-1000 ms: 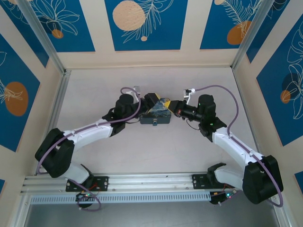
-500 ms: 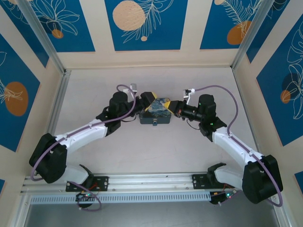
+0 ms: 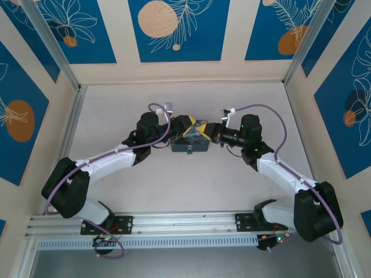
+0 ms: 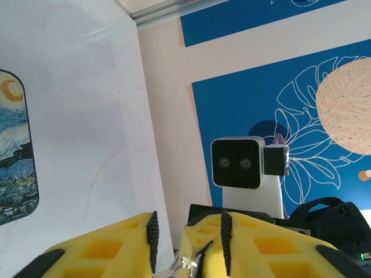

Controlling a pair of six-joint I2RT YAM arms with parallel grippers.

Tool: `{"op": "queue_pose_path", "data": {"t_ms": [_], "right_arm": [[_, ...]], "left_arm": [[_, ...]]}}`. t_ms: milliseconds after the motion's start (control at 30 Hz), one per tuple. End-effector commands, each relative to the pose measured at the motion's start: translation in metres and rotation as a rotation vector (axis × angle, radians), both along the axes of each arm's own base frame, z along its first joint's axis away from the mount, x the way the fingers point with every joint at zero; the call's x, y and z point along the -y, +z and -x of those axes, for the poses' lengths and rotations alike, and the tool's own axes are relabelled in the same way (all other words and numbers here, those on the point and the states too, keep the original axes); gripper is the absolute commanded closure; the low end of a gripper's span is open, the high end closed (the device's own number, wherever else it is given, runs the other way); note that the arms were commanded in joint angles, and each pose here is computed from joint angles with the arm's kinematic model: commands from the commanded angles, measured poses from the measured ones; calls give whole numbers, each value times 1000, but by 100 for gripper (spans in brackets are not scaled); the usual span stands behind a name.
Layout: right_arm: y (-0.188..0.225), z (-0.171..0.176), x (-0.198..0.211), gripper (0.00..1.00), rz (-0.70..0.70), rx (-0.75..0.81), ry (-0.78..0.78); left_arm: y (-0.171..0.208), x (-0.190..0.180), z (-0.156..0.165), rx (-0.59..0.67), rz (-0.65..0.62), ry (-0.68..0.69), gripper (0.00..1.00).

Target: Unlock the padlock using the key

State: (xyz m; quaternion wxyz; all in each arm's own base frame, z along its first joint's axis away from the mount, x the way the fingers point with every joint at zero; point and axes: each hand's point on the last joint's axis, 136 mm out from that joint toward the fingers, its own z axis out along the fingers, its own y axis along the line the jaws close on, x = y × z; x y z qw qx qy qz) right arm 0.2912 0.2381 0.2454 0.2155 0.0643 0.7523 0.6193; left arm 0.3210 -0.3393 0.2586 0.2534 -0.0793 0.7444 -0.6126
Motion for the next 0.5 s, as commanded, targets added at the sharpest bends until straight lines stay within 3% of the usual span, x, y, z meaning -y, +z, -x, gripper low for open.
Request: {"op": "queue_pose_path", "data": {"t_ms": [0, 467], "right_arm": [[15, 1, -6, 100, -30, 33, 33], [14, -1, -7, 100, -40, 26, 34]], "left_arm": [[13, 2, -2, 39, 38, -18, 67], [10, 3, -1, 36, 39, -26, 80]]}}
